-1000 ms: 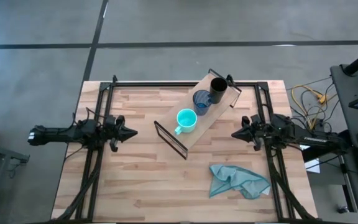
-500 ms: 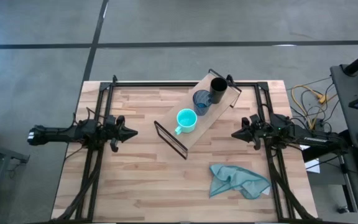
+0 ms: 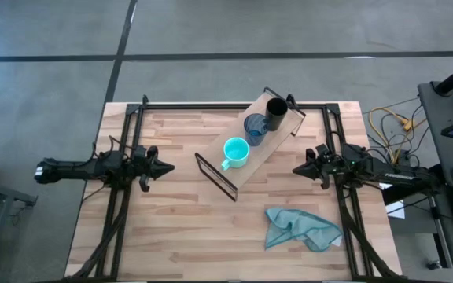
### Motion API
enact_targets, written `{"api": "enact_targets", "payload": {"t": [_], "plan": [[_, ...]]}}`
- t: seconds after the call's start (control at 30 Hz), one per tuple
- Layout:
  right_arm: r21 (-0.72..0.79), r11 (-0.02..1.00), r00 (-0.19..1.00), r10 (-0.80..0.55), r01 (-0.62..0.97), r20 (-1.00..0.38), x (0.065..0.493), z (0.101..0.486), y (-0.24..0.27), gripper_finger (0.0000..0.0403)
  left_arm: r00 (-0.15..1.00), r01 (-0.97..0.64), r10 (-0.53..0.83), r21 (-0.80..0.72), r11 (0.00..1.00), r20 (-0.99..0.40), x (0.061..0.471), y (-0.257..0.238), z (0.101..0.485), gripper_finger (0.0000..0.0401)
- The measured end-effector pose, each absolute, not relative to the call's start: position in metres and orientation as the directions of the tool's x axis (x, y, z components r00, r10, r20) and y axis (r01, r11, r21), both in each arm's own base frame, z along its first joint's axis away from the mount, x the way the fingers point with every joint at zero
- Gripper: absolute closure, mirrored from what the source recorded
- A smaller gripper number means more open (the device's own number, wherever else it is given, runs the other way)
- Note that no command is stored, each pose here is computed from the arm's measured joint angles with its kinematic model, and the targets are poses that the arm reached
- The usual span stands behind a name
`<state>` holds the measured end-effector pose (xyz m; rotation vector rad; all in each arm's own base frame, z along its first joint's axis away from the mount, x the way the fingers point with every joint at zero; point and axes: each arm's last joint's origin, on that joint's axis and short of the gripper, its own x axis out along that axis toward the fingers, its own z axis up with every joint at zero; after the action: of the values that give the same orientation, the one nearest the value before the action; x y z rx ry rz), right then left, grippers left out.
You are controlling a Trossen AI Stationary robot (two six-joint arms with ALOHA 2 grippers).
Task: Stack small to large cups/mugs on shelf
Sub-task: Return to Home Position
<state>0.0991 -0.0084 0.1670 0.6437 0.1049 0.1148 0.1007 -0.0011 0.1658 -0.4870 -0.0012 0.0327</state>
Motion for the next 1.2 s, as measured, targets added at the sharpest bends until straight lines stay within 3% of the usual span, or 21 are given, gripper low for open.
{"api": "enact_targets", "payload": {"t": [0.8, 1.07, 1.2], "plan": [[0.600, 0.796, 0.988, 0.144, -0.086, -0.049, 0.0983, 0.1681, -0.0078, 0.0394, 1.000, -0.029, 0.031, -0.467, 0.884, -0.005, 0.1007, -0.0012, 0.1659, 0.0401], [0.367, 0.920, 0.989, 0.143, -0.141, 0.022, 0.0941, 0.1742, -0.0071, 0.0394, 1.000, -0.029, 0.030, -0.467, 0.884, -0.004, 0.1007, -0.0012, 0.1660, 0.0401], [0.308, 0.948, 0.996, 0.085, -0.084, 0.009, 0.0946, 0.1725, -0.0089, 0.0394, 1.000, -0.029, 0.030, -0.467, 0.884, -0.005, 0.1008, -0.0012, 0.1659, 0.0401]]}}
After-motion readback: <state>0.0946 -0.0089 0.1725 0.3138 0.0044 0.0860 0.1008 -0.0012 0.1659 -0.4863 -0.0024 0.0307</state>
